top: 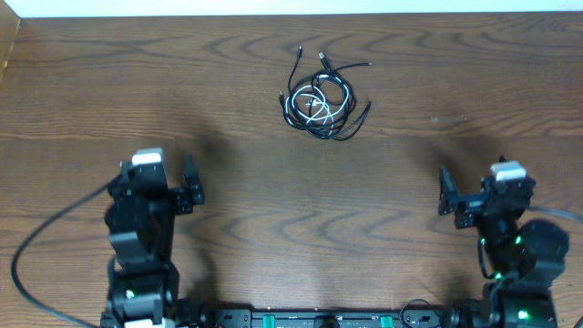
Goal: Untangle cables
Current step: 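Reach the left gripper forward and down onto the cable bundle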
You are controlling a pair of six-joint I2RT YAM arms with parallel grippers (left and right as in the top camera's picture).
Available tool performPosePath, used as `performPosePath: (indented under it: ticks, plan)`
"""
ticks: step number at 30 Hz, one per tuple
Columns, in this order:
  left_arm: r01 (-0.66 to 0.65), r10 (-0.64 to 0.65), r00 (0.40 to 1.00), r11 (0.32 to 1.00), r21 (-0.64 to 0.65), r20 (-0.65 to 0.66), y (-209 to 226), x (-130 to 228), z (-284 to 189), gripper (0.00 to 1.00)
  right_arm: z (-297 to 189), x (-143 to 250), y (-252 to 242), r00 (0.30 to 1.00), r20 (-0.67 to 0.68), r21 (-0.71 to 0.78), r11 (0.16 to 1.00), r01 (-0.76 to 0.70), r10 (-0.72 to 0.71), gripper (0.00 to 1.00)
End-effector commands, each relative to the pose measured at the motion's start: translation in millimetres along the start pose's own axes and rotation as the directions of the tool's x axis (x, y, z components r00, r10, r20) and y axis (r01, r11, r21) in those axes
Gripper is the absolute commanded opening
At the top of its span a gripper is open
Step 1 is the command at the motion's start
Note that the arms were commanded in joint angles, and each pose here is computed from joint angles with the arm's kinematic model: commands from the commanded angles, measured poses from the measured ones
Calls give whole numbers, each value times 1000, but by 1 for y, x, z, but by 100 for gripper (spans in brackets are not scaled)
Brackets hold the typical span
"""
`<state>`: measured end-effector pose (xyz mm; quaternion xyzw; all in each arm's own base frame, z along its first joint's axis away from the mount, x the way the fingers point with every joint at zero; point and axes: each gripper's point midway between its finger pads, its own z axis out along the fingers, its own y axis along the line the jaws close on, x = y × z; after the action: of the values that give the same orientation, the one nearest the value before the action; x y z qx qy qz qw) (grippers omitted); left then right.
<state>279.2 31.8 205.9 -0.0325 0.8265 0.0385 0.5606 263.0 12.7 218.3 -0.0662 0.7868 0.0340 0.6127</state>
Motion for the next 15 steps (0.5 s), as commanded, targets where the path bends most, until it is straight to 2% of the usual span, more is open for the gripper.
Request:
performPosePath:
  ticks: [1,8,13,15]
  plan:
    - [20,-15,999,990,139,-35,-23,-33,1,98,4,-23,8,999,-39,-63,998,-17,14,99]
    - [93,-13,967,948,305,-253,-52,-73,7,97,19,-45,22,968,-244,-181,977,-110,64,99]
    - [115,26,923,933,340,-384,-69,-89,18,98,33,-61,24,915,-392,-208,960,-189,95,99]
    - [124,61,888,923,365,-455,-84,-92,25,98,39,-65,24,877,-468,-212,949,-232,110,99]
